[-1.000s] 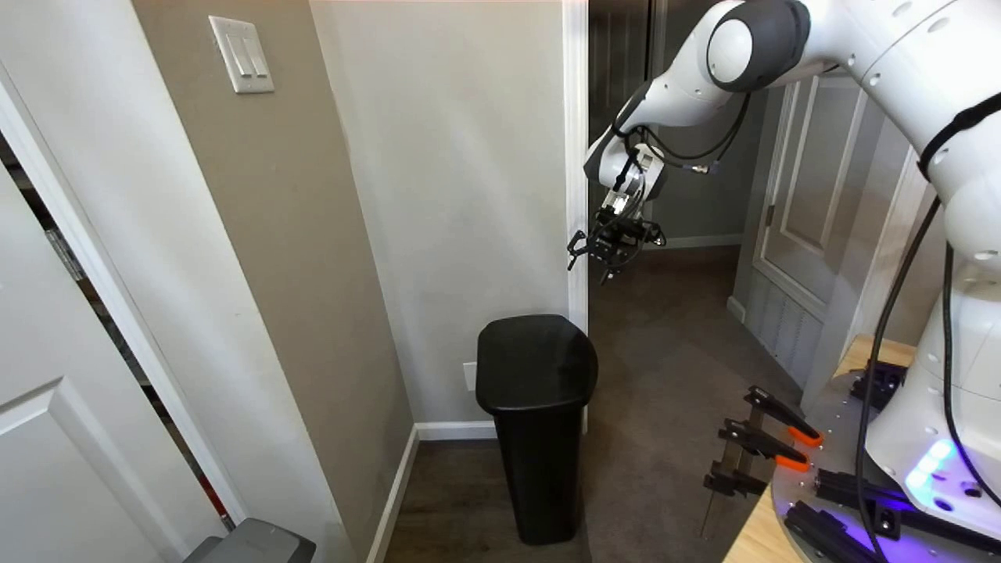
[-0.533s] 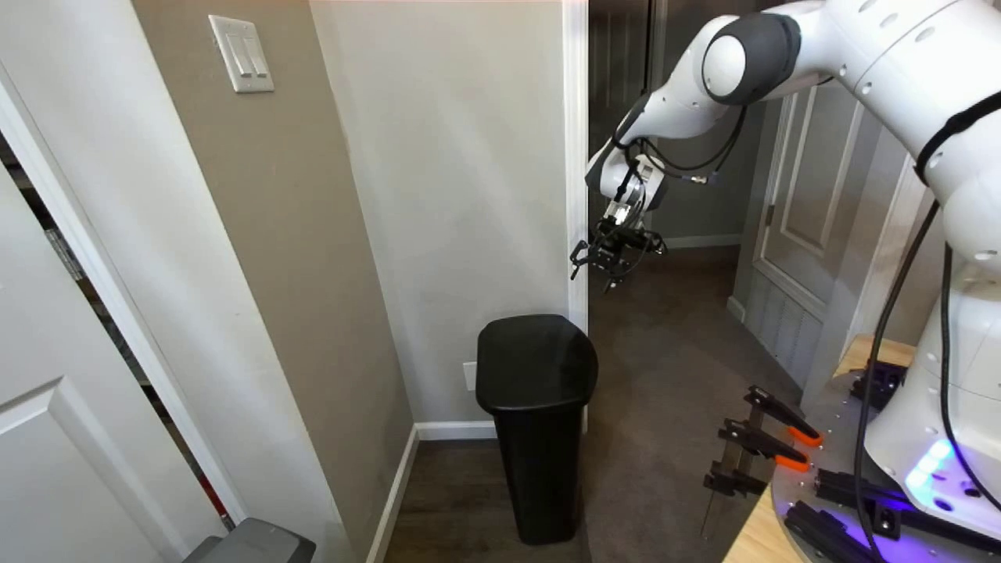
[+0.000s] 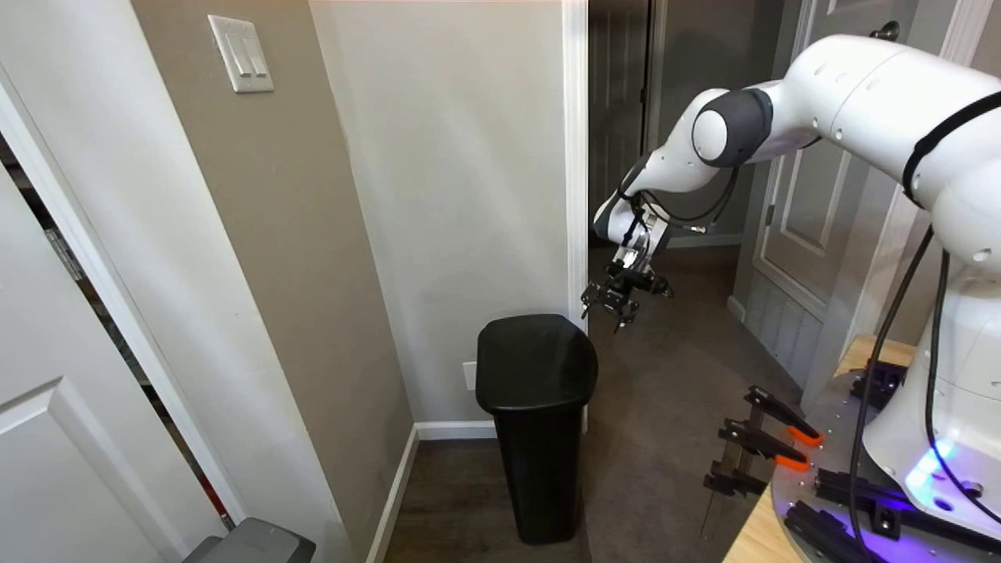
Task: Open the lid of the black bin
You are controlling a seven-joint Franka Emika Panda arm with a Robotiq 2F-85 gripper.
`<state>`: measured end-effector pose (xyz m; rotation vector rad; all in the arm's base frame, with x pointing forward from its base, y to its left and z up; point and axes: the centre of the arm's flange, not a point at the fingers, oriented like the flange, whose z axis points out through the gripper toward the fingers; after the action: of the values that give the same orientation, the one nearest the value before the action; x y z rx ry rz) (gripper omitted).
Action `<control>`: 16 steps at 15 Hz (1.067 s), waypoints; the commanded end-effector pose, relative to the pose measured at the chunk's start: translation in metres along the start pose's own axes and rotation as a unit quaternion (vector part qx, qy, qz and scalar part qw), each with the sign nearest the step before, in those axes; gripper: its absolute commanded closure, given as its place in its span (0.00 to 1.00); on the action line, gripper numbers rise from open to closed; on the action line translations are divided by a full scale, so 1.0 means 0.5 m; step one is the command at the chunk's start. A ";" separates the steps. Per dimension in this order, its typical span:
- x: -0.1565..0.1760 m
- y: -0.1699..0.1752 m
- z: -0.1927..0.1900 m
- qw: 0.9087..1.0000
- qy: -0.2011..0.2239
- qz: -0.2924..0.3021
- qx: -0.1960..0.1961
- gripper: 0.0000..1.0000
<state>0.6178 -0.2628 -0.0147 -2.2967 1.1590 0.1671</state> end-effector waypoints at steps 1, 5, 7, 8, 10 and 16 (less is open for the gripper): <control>0.040 0.018 0.059 0.999 -0.002 -0.016 0.040 0.00; 0.054 0.042 0.107 0.997 -0.004 -0.027 0.067 0.00; 0.057 0.050 0.119 0.995 0.003 -0.021 0.101 0.00; 0.059 0.051 0.124 0.993 0.005 -0.016 0.118 0.00; 0.060 0.052 0.123 0.988 0.007 0.000 0.157 0.00; 0.043 0.031 0.096 0.977 0.011 -0.013 0.211 0.00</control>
<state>0.6282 -0.2645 -0.0805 -1.9755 1.1024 -0.0429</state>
